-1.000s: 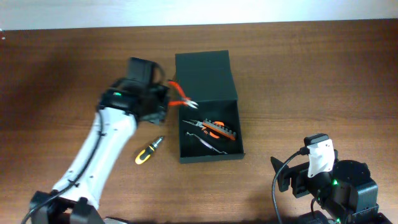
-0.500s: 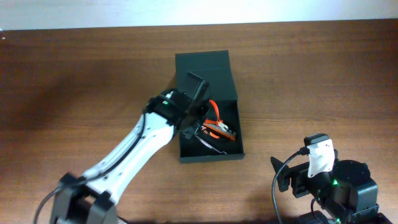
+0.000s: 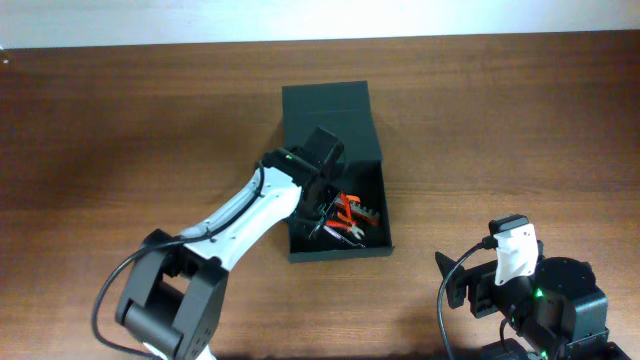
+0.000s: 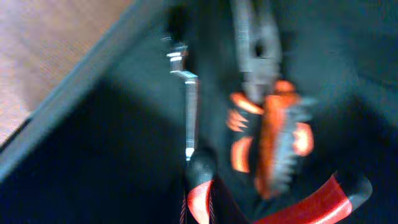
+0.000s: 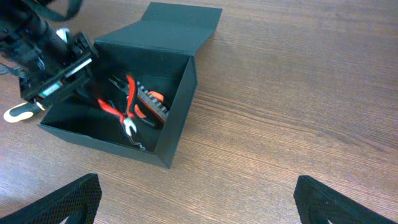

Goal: Pack container
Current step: 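Lift the cutters with the left gripper and lower them into the box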

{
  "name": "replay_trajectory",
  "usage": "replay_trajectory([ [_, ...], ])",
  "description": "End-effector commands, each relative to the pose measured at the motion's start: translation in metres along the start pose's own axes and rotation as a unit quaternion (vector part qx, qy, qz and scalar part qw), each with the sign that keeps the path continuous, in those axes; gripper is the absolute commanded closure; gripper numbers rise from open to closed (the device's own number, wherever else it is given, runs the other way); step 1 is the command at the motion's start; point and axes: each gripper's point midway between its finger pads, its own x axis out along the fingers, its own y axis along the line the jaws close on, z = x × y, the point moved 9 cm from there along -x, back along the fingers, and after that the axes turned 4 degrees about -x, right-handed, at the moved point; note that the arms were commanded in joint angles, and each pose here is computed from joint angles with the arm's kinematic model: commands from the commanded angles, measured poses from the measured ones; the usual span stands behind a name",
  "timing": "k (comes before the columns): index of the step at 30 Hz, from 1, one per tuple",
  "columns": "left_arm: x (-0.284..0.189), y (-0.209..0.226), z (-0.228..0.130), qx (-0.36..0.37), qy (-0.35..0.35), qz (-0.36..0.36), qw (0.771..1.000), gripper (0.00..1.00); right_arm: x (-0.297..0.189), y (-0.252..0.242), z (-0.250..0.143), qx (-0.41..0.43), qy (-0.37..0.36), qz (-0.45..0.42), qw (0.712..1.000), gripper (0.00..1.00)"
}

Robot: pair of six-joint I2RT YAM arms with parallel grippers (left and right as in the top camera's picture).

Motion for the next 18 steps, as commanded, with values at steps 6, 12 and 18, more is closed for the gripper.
replay_trajectory([
  [6, 0.004, -0.003, -0.002, -0.012, 0.013, 0.005, 1.0, 0.78, -0.001, 0.0, 0.0, 0.002, -0.005, 0.0, 1.0, 0.01],
  [12, 0.002, -0.006, -0.003, -0.01, 0.013, -0.006, 1.0, 0.53, -0.001, 0.0, 0.0, 0.002, -0.005, 0.0, 1.0, 0.01],
  [18, -0.03, -0.016, -0.002, -0.003, -0.004, -0.08, 0.997, 0.52, -0.001, 0.0, 0.0, 0.002, -0.005, 0.0, 1.0, 0.01],
])
